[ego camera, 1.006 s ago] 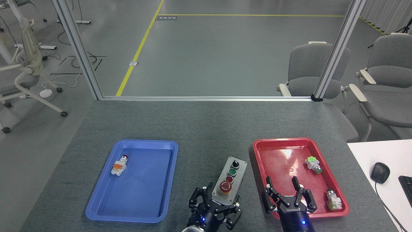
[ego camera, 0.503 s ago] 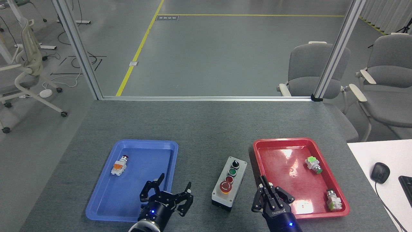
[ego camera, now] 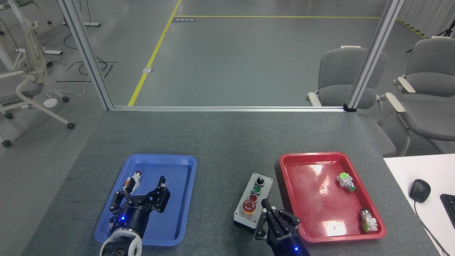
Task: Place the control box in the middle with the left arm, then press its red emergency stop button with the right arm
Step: 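Release the box and withdraw the left gripper over the blue tray, then press the red button on the control box with the right gripper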
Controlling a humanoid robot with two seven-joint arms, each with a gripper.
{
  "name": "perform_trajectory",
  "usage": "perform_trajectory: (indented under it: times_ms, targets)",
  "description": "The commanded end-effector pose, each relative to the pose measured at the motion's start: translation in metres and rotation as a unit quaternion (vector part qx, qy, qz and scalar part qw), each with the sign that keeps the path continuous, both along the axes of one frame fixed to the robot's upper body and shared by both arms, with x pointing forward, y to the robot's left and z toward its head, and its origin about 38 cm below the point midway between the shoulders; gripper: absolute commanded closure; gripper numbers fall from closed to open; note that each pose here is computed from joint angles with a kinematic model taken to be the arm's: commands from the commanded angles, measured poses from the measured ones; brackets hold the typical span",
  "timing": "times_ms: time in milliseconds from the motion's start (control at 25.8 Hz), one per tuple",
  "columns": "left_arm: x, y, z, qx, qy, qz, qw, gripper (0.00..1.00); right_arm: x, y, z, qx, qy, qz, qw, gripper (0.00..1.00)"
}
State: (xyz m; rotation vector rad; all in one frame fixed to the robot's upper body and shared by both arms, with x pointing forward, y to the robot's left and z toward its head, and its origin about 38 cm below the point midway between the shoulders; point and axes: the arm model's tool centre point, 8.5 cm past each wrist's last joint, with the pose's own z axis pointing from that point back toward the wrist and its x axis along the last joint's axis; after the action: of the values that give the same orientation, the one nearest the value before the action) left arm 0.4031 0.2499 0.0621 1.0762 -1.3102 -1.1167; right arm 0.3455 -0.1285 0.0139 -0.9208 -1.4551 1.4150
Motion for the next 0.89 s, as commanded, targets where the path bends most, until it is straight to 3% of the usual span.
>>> perform_trajectory:
  times_ms: [0,155,387,580,851]
  targets:
    - [-0.004,0.007,0.003,0.001,-0.005,0.004,1.0,0.01,0.011,0.021,0.0,-0.007,0.001,0.008,1.0,1.0]
    - [-0.004,0.01,0.005,0.018,-0.022,0.003,1.0,0.02,0.017,0.026,-0.005,-0.013,0.009,0.006,1.0,1.0]
    - [-0.002,0.017,0.001,0.109,-0.026,0.017,0.994,0.02,0.017,0.03,-0.019,-0.024,0.028,0.007,0.999,1.0]
    - [-0.001,0.02,0.003,0.11,-0.024,0.02,0.993,0.02,0.012,0.031,-0.034,-0.033,0.049,0.013,0.998,1.0]
    - [0.0,0.019,0.005,0.109,-0.027,0.018,0.994,0.01,0.012,0.029,-0.034,-0.031,0.044,0.012,0.998,1.0]
